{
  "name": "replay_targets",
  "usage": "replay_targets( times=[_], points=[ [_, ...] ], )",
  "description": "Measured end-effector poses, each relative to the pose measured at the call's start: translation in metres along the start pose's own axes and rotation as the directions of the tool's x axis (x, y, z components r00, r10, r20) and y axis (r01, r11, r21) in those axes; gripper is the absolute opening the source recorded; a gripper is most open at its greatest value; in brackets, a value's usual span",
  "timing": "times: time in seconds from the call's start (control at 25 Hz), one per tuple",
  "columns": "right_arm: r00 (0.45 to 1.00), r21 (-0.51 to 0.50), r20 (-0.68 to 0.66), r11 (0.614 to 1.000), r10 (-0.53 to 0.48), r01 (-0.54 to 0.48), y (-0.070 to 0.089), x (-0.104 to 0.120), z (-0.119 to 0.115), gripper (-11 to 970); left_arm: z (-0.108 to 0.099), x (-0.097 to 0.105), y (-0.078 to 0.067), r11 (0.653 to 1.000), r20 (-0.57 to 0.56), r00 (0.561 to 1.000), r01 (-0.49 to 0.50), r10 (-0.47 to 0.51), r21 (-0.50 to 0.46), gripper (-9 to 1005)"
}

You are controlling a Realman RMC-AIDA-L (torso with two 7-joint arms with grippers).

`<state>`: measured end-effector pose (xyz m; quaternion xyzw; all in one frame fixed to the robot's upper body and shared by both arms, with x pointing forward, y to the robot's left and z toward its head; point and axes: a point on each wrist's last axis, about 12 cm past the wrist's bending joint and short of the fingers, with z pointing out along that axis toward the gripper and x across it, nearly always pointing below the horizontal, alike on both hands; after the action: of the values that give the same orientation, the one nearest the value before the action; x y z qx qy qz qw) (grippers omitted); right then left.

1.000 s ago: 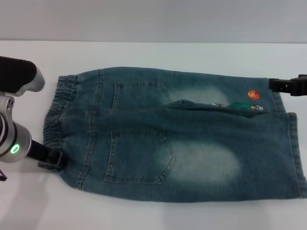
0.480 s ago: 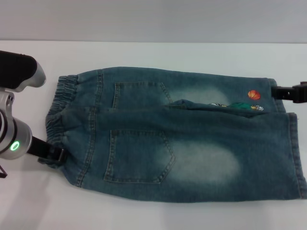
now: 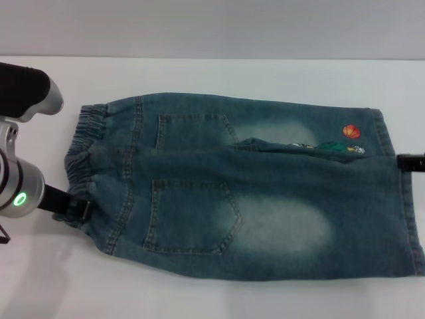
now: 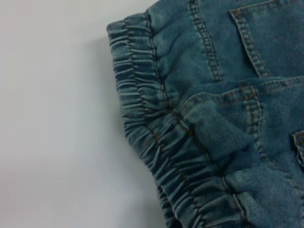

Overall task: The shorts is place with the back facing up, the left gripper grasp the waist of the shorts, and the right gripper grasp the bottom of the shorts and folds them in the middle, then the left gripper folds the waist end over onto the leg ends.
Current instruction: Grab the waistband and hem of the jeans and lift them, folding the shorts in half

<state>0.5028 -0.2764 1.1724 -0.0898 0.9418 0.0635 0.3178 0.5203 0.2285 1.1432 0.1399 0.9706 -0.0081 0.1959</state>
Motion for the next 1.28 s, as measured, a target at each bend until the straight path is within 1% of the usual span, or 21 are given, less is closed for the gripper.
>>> replay_targets(
  times=[0.2,0.6,0.68,0.92,1.28],
  points=[
    [0.999,-0.003,-0.046,1.000,0.005,-0.005,0.000,0.008,0.001,653,0.001,0.000,-0.003,1.000,0.000,1.000,-0.017,0.017,-0.014,310],
    [0.990,-0.024,-0.141,1.000,0.014,-0.017,0.005,0.027,0.003,649,0.002,-0.006,-0.016,0.998,0.037,0.997,-0.065,0.065,-0.002,252],
    [0.986,-0.024,-0.163,0.999,0.021,-0.026,0.005,0.033,0.003,649,0.003,-0.006,-0.016,0.998,0.041,0.997,-0.066,0.066,-0.001,194],
    [0.981,-0.025,-0.191,0.999,0.027,-0.033,0.005,0.038,0.002,646,0.003,-0.006,-0.016,0.998,0.046,0.997,-0.063,0.063,0.000,157],
    [0.976,-0.011,-0.218,1.000,0.021,-0.024,0.004,0.041,0.001,643,0.003,-0.006,-0.017,0.998,0.050,0.997,-0.065,0.065,0.001,131]
  ],
)
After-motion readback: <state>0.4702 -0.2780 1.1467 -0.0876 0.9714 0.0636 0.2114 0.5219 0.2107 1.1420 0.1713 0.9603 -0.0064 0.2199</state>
